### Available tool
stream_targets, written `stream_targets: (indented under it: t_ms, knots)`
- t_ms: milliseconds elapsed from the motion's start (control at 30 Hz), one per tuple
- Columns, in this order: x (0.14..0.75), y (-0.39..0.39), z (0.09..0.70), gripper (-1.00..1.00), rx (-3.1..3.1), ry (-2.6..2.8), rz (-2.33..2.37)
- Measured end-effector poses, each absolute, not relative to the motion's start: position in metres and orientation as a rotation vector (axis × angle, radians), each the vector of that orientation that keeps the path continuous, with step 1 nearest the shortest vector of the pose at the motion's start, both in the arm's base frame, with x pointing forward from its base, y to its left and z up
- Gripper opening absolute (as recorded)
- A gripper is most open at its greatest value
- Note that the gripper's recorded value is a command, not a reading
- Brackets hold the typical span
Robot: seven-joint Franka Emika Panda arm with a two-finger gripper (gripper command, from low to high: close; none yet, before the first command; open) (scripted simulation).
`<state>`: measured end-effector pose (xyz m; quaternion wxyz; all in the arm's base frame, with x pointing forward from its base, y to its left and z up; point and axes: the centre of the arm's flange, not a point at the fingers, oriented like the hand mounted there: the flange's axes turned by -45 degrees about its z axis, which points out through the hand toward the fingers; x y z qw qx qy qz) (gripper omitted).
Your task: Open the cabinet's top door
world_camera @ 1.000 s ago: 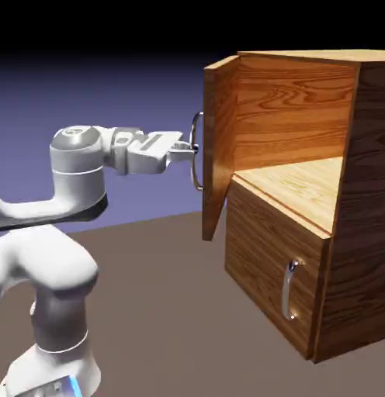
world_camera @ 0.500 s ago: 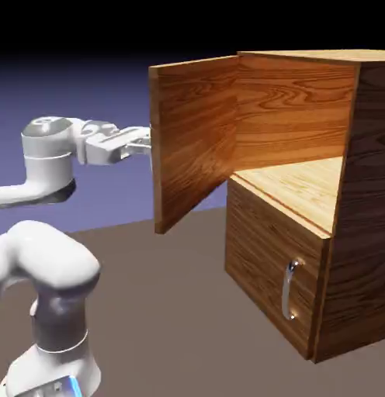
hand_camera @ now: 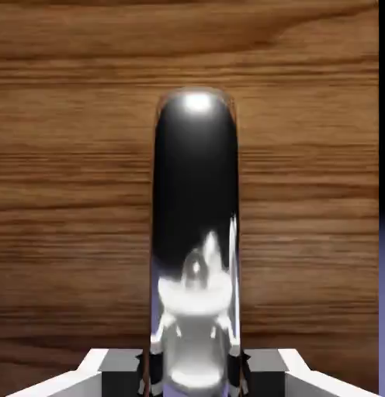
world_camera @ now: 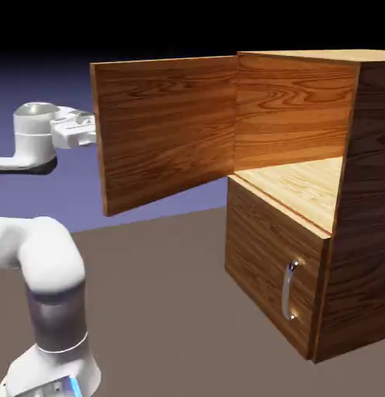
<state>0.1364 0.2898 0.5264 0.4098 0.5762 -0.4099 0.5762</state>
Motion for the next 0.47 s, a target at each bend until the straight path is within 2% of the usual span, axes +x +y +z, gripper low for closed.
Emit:
stream_targets:
  t_ms: [467]
  knots:
    - [0.156,0.402,0.526,-1.00,1.247,-1.184,1.248]
